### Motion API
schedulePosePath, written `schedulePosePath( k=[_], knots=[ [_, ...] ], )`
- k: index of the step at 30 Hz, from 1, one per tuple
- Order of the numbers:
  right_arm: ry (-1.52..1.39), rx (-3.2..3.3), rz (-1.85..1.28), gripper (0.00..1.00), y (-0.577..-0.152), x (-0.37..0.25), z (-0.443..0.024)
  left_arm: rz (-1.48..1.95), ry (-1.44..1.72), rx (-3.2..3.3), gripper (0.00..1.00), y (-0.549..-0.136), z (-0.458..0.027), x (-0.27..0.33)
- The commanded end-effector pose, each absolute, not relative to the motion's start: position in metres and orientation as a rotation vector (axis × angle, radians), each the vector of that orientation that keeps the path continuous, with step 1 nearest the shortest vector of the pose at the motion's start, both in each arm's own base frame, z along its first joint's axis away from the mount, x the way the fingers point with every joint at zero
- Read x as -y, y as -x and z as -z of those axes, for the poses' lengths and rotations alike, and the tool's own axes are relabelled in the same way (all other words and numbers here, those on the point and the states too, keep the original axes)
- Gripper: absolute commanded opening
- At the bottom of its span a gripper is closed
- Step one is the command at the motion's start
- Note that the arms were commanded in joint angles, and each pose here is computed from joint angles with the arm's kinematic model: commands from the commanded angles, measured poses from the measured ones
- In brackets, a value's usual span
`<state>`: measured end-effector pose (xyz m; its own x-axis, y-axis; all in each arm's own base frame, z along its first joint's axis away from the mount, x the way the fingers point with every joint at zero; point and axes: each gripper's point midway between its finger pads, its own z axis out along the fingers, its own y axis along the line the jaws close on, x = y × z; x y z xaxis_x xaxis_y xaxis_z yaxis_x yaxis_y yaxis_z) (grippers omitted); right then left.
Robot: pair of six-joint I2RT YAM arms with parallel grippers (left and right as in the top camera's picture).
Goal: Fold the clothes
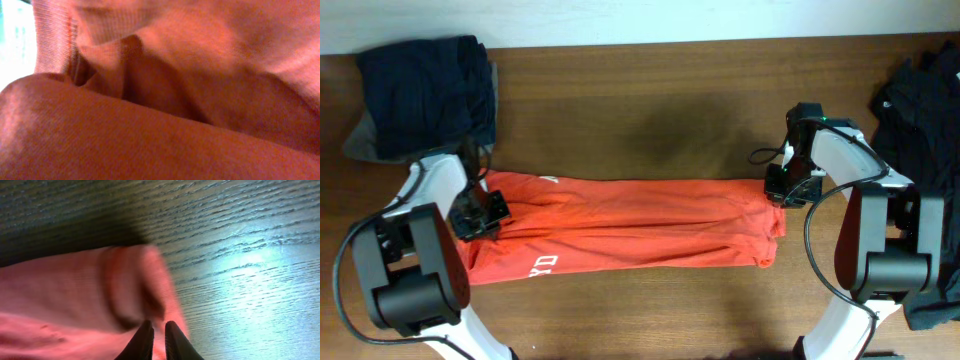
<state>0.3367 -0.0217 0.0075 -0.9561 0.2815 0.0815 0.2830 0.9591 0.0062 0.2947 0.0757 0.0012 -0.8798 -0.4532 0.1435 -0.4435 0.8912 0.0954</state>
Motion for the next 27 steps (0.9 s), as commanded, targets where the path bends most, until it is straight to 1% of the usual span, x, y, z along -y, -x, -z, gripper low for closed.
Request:
schedulePosePath(
  k=[1,2,3,5,8,13,17,20,27],
  knots=[
    [0.453,3.040,0.009,0.15,-0.342,0.026,-0.009,0.139,-0.785,2.850,0.05,-0.286,0.001,-0.096],
    [0.453,3.039,0.021,0.13,-0.342,0.024,-0.009,0.138,-0.806,2.841,0.05,-0.284,0.001,-0.098],
    [0.453,3.038,0.039,0.09,-0.342,0.022,-0.009,0.137,-0.830,2.830,0.05,-0.283,0.001,-0.100],
    [0.438,3.027,0.125,0.04,-0.342,0.012,-0.012,0.125,-0.856,2.820,0.05,-0.281,0.000,-0.103],
    [0.314,3.028,0.315,0.04,-0.346,-0.008,-0.025,0.109,-0.863,2.818,0.04,-0.281,0.001,-0.102],
    [0.292,3.053,0.408,0.04,-0.353,-0.018,-0.057,0.110,-0.863,2.818,0.05,-0.281,0.001,-0.102],
    [0.160,3.029,0.560,0.04,-0.346,-0.042,-0.071,0.110,-0.863,2.819,0.05,-0.281,0.001,-0.102],
    [0.070,2.996,0.548,0.04,-0.334,-0.051,-0.065,0.110,-0.863,2.819,0.05,-0.281,0.001,-0.103],
    [0.023,2.982,0.531,0.04,-0.321,-0.066,-0.036,0.109,-0.864,2.819,0.05,-0.282,0.001,-0.102]
  ],
)
